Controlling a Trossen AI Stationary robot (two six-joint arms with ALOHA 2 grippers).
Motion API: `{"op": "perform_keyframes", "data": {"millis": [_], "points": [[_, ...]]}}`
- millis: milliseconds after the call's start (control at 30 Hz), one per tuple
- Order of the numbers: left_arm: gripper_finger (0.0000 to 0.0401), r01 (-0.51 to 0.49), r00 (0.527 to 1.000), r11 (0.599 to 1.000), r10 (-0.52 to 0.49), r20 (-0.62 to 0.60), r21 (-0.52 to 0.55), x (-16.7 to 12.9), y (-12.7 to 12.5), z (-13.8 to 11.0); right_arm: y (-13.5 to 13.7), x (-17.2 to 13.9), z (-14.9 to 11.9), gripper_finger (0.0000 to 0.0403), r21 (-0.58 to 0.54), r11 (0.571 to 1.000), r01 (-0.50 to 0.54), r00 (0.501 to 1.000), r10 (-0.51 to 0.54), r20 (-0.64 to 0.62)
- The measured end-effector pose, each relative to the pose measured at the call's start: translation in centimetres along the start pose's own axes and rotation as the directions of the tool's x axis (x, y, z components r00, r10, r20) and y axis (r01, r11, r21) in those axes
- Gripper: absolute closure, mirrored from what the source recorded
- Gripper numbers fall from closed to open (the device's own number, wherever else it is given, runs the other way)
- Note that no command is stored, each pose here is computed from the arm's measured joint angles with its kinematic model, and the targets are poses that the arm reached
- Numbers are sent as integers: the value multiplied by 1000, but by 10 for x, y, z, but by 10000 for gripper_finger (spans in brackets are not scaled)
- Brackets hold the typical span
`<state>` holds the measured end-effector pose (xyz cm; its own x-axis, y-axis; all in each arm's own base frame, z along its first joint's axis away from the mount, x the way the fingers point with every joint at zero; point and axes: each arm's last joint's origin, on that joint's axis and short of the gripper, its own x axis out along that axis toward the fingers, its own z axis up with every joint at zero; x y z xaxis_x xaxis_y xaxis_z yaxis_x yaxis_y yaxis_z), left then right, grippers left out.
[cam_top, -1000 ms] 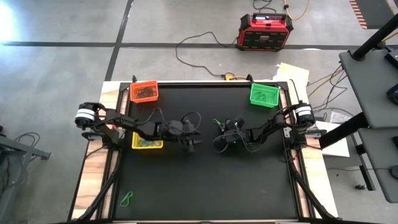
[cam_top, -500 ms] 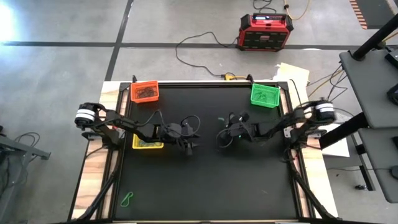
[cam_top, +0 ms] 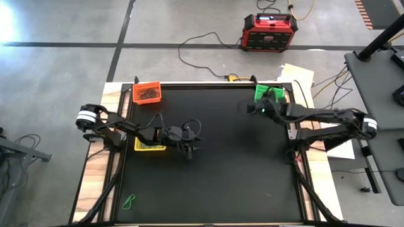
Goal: Sort rubber bands into baskets
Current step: Put the green rubber band into the green bin
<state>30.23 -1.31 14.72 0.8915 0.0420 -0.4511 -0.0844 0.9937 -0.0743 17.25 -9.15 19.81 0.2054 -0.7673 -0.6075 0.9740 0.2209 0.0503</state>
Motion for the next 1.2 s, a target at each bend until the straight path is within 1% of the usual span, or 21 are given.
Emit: {"op": "perform_keyframes", "data": {"millis": [67,133,233,300,367,433,533,633,767,867,1033,1100,1200], "points": [[210,2,1000,1000,-2,2,15,0,-1,1,-12,6,5,394,52,996,67,998,-66,-13],[210,7,1000,999,-8,7,34,0,-2,1,-20,15,10,394,107,989,102,994,-99,-38],[210,20,1000,998,-20,5,58,0,-7,0,-29,31,18,394,163,979,121,992,-113,-57],[210,30,1000,997,-31,4,67,-1,-10,0,-35,42,19,394,189,970,155,986,-140,-89],[210,44,999,996,-45,3,74,-1,-15,-1,-40,54,20,394,215,962,167,982,-143,-125],[210,62,998,995,-63,0,83,-2,-21,-2,-42,65,18,394,229,960,163,978,-127,-166],[210,94,995,991,-95,0,98,-7,-31,-1,-44,80,14,394,235,954,189,970,-143,-199],[210,135,990,983,-138,13,121,-16,-44,5,-47,93,11,394,238,947,216,962,-165,-217],[210,182,983,971,-185,7,152,-32,-57,11,-49,102,6,388,226,948,222,954,-164,-249],[210,212,977,963,-212,-17,164,-44,-65,13,-49,103,6,362,212,950,230,952,-175,-251],[210,259,966,953,-253,-55,156,-66,-76,16,-50,98,11,285,194,955,224,960,-182,-213],[210,275,961,951,-268,-67,140,-74,-79,17,-50,94,15,255,197,957,211,966,-173,-191],[210,300,952,949,-291,-96,97,-88,-84,18,-48,84,21,222,194,966,173,978,-146,-147]]}}
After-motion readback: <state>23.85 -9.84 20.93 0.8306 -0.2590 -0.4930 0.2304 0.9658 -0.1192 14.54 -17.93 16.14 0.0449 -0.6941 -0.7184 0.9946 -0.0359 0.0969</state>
